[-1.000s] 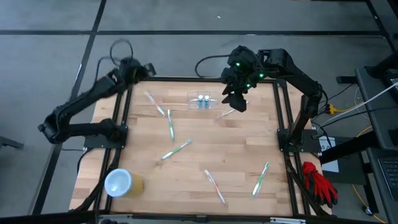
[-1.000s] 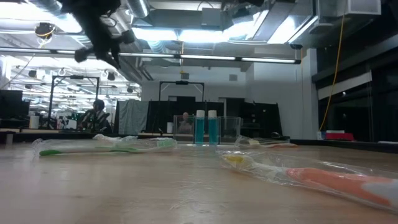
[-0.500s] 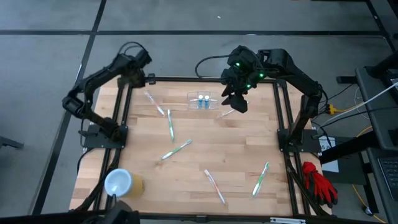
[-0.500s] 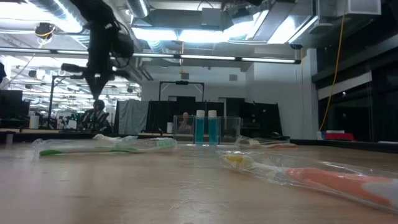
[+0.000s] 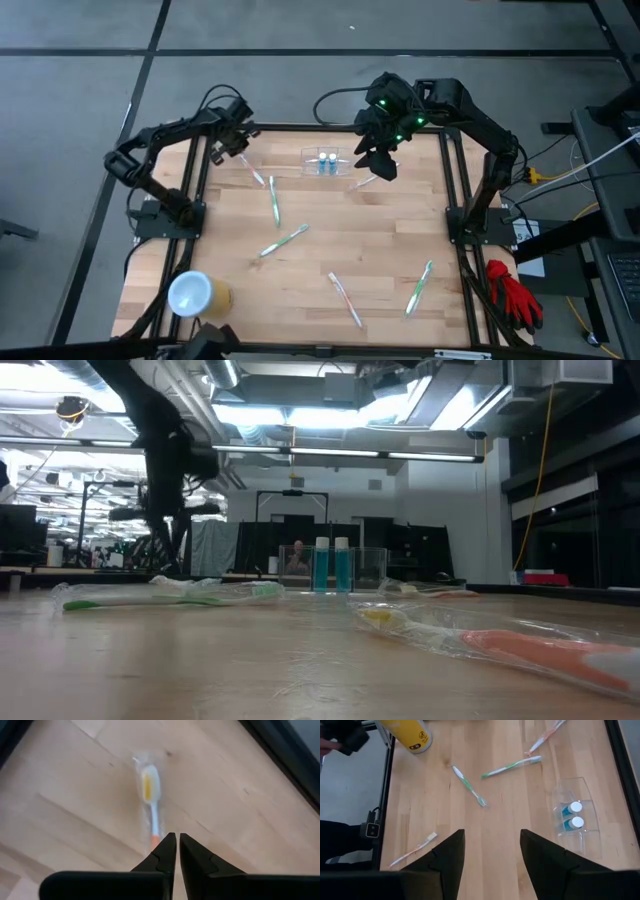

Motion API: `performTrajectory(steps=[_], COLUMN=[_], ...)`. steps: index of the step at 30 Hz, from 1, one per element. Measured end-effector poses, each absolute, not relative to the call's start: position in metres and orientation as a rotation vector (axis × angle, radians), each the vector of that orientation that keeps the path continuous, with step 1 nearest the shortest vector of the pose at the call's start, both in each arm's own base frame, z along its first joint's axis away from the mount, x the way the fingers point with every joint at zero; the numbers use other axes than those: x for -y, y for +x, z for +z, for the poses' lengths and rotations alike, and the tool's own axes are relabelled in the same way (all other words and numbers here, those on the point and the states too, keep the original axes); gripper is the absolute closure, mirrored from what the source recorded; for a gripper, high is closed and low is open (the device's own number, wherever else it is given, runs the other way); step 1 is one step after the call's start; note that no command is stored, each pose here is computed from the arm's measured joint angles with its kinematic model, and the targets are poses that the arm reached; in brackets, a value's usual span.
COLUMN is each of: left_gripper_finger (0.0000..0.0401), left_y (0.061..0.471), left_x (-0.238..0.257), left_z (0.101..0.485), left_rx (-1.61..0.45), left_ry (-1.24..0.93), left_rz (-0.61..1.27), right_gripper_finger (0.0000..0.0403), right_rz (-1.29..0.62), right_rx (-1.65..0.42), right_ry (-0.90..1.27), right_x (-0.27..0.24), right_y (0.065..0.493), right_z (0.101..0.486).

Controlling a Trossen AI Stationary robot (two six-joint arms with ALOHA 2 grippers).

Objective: Pick & Place toothbrushing station
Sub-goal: Put the top left orange toothbrush into the transparent organizer

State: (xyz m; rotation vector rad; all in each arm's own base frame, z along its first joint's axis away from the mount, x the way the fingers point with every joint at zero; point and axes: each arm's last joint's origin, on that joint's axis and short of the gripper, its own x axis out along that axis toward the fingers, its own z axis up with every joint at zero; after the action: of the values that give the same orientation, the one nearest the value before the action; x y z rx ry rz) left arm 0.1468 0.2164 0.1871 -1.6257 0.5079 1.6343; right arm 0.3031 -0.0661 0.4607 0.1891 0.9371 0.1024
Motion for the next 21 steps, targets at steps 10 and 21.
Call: performTrajectory(steps=[10,21], left_gripper_finger=[0.0381,0.0369], left_y=[0.124,0.12], left_x=[-0.231,-0.234], left_z=[0.175,0.175], left_rx=[-0.586,-0.58], left_ry=[-1.653,-1.615], left_rz=[1.674,1.695], right_gripper_finger=[0.0209,0.0209], right_rz=[0.11,0.143], right_rx=[-0.903,-0.881], right_ry=[0.215,0.259], right_x=[0.066,0.065], right_y=[0.306,0.307], right_z=[0.463,0.464])
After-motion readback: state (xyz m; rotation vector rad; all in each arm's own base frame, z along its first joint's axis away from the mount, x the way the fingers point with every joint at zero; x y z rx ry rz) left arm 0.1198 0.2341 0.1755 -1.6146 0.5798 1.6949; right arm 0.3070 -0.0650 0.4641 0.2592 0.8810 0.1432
